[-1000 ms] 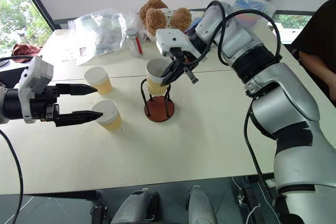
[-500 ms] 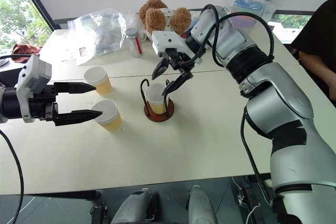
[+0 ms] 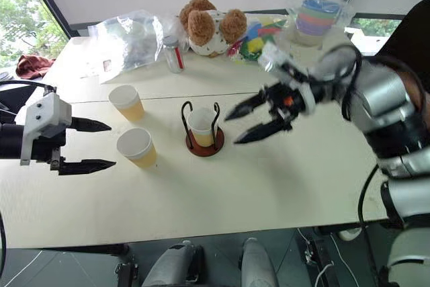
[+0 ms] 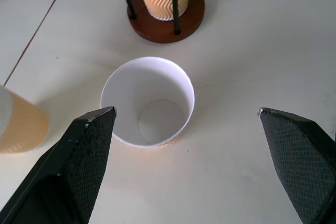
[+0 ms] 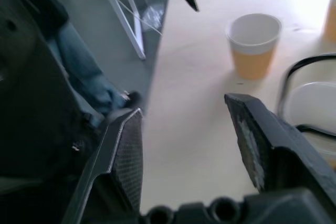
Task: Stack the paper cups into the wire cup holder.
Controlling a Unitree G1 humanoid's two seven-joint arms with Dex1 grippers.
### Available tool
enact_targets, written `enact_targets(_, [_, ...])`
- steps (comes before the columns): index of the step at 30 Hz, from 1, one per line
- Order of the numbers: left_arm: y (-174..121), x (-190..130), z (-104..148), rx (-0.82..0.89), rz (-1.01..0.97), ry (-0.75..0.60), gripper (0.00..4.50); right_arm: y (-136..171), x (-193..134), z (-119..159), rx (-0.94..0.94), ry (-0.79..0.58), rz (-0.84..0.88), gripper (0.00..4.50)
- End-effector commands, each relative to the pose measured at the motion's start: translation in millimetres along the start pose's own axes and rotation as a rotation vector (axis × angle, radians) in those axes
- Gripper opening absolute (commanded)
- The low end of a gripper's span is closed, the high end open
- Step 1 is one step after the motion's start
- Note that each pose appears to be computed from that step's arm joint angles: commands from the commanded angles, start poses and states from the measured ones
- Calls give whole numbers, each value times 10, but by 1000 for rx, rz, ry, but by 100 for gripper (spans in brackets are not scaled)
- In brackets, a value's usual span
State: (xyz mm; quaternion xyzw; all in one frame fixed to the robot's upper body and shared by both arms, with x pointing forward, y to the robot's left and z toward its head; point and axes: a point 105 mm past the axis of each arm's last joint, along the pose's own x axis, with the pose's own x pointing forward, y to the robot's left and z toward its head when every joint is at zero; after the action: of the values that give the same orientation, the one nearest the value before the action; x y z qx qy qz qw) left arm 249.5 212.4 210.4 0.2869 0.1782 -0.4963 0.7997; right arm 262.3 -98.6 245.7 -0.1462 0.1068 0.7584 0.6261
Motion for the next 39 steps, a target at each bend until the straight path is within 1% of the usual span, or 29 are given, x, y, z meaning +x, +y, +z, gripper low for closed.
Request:
enact_targets(1, [21,49,-18,76,-17,48,450,-7,9,105,-7,-66,-171,271])
enact_targets(5, [71,98,-62,101,-47,74,450,49,81,-19,64,-92,-230,271])
enact_targets(9, [161,161,-77,149,-80,99,450,74,131,-181,115,-81,-283,271])
enact_targets(17, [161,376,-127,209,-225,122,450,31,166,-258,151,-108,-350,271])
enact_targets(20, [200,433,-150,242,-253,138,367,17,152,-286,160,-110,-374,277])
enact_targets(21, [216,452,-159,252,-261,145,310,11,151,-292,160,-111,-380,277])
enact_targets(23, [241,487,-164,268,-271,148,240,4,152,-297,161,-113,-386,277])
enact_targets(25, [260,514,-166,283,-283,154,113,-3,152,-298,162,-117,-391,277])
enact_targets(26, [267,527,-171,294,-292,160,82,-11,148,-303,163,-117,-397,277])
enact_targets(27, [271,538,-176,303,-302,166,37,-21,141,-308,163,-117,-403,277])
enact_targets(28, [273,546,-179,309,-313,170,3,-29,133,-312,164,-117,-409,277])
enact_targets(33, [336,573,-163,350,-316,183,3,-48,105,-340,167,-112,-432,277])
enact_targets(35, [403,571,-111,372,-295,175,3,-59,91,-350,169,-117,-445,277])
enact_targets(37, [490,531,10,395,-273,159,3,-71,63,-372,175,-118,-463,277])
enact_targets(39, [604,455,254,421,-243,120,3,-81,-9,-415,182,-106,-494,277])
